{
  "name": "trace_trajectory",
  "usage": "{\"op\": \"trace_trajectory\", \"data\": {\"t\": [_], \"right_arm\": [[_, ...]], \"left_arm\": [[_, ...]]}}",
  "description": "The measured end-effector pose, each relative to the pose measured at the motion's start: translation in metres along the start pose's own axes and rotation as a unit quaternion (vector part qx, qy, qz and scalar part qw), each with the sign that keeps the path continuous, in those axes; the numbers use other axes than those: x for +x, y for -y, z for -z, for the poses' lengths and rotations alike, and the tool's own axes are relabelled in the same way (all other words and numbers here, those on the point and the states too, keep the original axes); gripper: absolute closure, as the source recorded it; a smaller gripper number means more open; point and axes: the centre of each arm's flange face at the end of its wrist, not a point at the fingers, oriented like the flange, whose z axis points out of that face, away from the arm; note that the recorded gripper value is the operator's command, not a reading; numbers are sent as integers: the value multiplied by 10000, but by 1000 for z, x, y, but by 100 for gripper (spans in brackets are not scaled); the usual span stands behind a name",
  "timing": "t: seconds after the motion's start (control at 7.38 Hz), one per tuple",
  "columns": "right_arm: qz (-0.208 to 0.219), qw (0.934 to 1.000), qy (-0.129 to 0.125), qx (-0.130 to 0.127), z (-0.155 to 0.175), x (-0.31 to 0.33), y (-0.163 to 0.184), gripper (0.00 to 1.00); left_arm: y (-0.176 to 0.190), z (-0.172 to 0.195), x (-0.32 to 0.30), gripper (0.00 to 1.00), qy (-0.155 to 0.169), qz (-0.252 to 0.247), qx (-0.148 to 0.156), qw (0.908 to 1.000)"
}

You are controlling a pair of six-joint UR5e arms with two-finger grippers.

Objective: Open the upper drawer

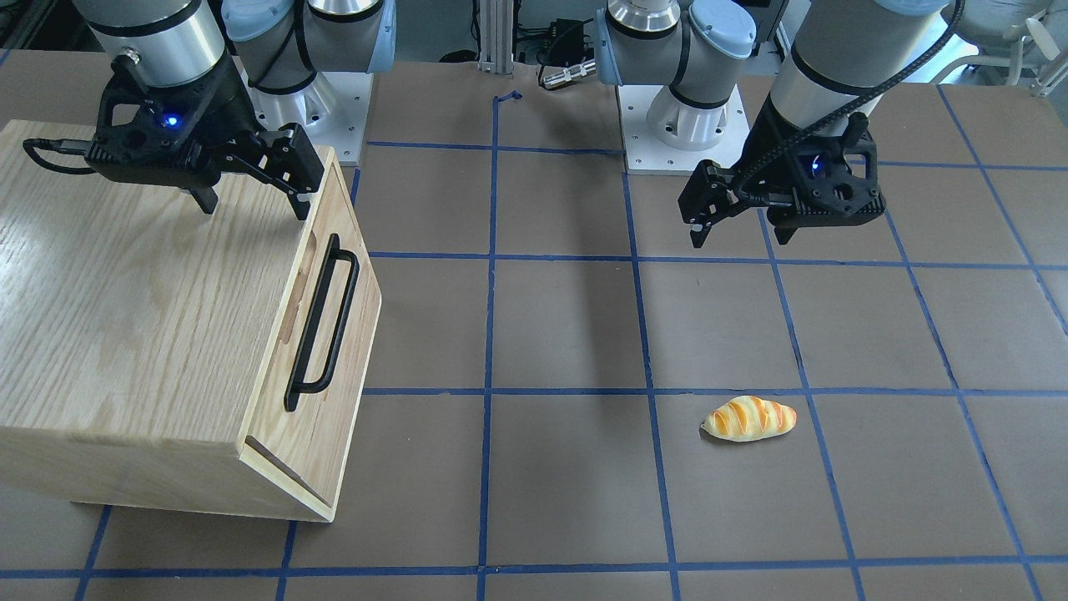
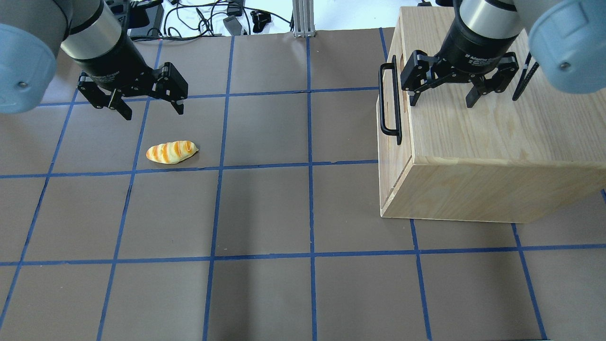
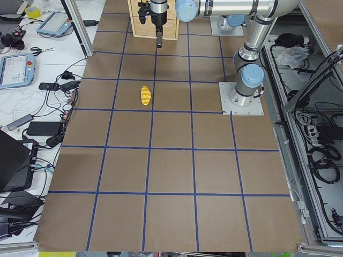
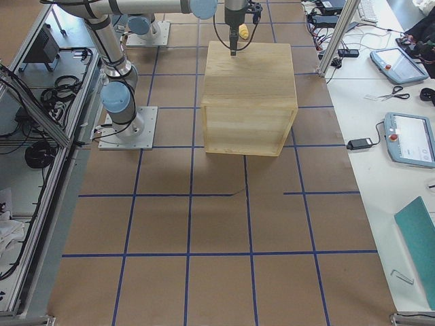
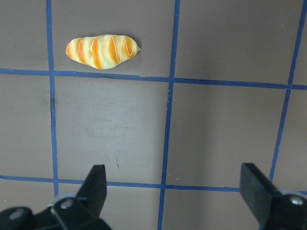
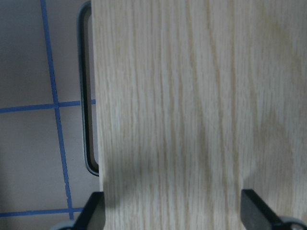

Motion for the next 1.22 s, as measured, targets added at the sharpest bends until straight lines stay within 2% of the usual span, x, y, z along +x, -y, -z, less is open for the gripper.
{"op": "trace_trajectory", "data": {"t": [0.95,1.08,1.22], "right_arm": [[0,10000,-2,0,0,0,0,0],[0,10000,-3,0,0,0,0,0],[0,10000,-3,0,0,0,0,0]], "left_arm": [[13,-4,-18,0,-21,172,-6,9998],[19,-8,-18,0,-55,203,55,9998],[24,-8,-11,0,-224,226,182,9993]]}}
